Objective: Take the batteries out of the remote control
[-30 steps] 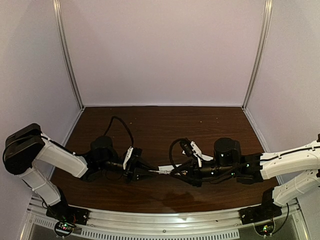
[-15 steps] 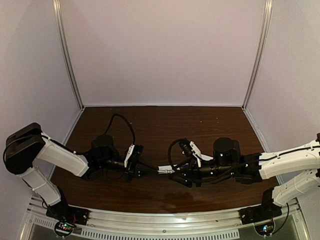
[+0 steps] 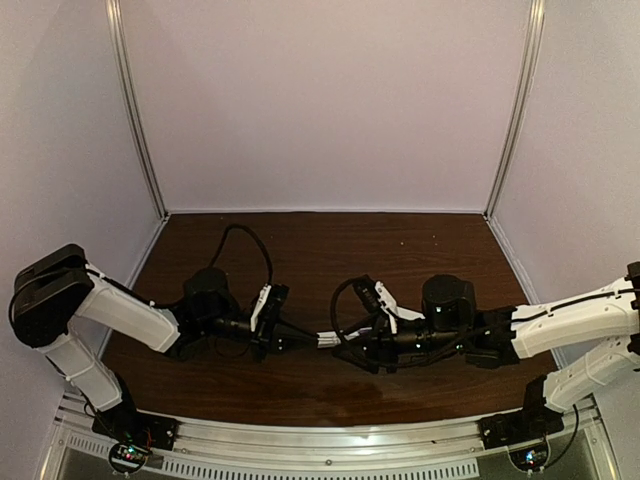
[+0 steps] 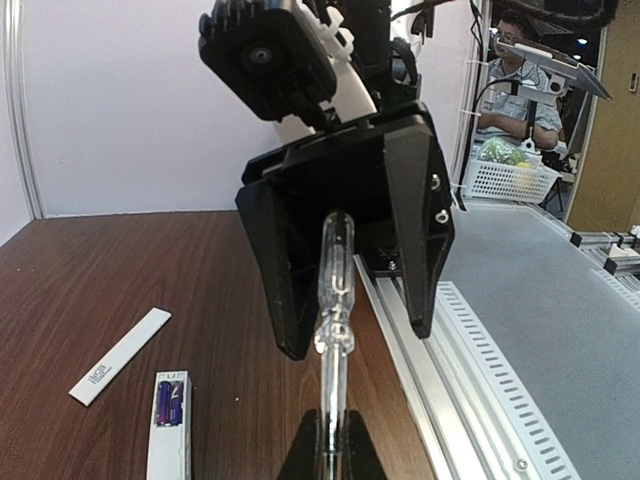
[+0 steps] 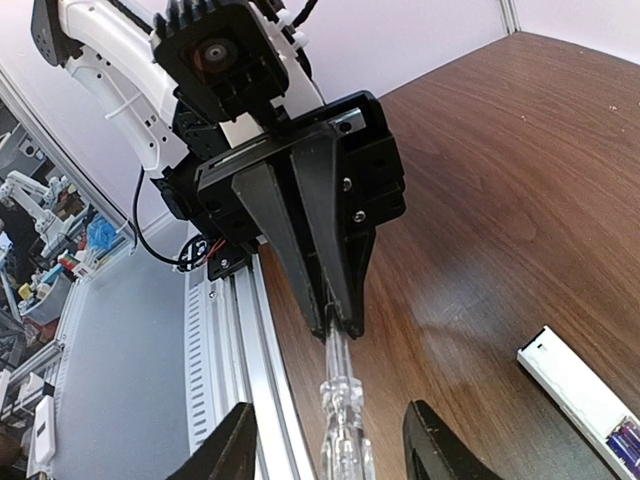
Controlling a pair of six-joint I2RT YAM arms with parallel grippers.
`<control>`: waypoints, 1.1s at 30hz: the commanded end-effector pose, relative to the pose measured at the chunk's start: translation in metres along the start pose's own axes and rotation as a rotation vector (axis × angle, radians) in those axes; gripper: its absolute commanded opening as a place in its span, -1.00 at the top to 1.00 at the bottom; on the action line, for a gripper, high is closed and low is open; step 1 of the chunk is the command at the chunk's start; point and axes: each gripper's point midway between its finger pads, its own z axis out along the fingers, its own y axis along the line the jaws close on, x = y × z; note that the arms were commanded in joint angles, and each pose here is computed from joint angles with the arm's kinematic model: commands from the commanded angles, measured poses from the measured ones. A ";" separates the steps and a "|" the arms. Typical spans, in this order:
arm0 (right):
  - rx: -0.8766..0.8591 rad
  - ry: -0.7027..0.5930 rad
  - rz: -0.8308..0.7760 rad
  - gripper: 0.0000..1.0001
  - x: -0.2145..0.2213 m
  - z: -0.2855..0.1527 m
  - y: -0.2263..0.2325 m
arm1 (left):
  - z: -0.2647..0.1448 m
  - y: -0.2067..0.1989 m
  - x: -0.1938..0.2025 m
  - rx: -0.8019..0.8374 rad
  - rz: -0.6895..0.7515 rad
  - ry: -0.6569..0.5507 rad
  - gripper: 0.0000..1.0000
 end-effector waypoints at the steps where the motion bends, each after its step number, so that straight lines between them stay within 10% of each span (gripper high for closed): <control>1: -0.007 -0.054 -0.036 0.02 -0.019 0.006 0.003 | 0.004 0.006 -0.013 -0.005 0.019 -0.040 1.00; 12: 0.001 -0.073 -0.045 0.52 -0.022 0.008 0.001 | 0.004 0.008 -0.013 -0.020 0.014 -0.044 1.00; 33: -0.006 -0.082 -0.040 0.57 -0.022 0.008 0.001 | 0.003 0.009 -0.014 -0.030 0.013 -0.055 1.00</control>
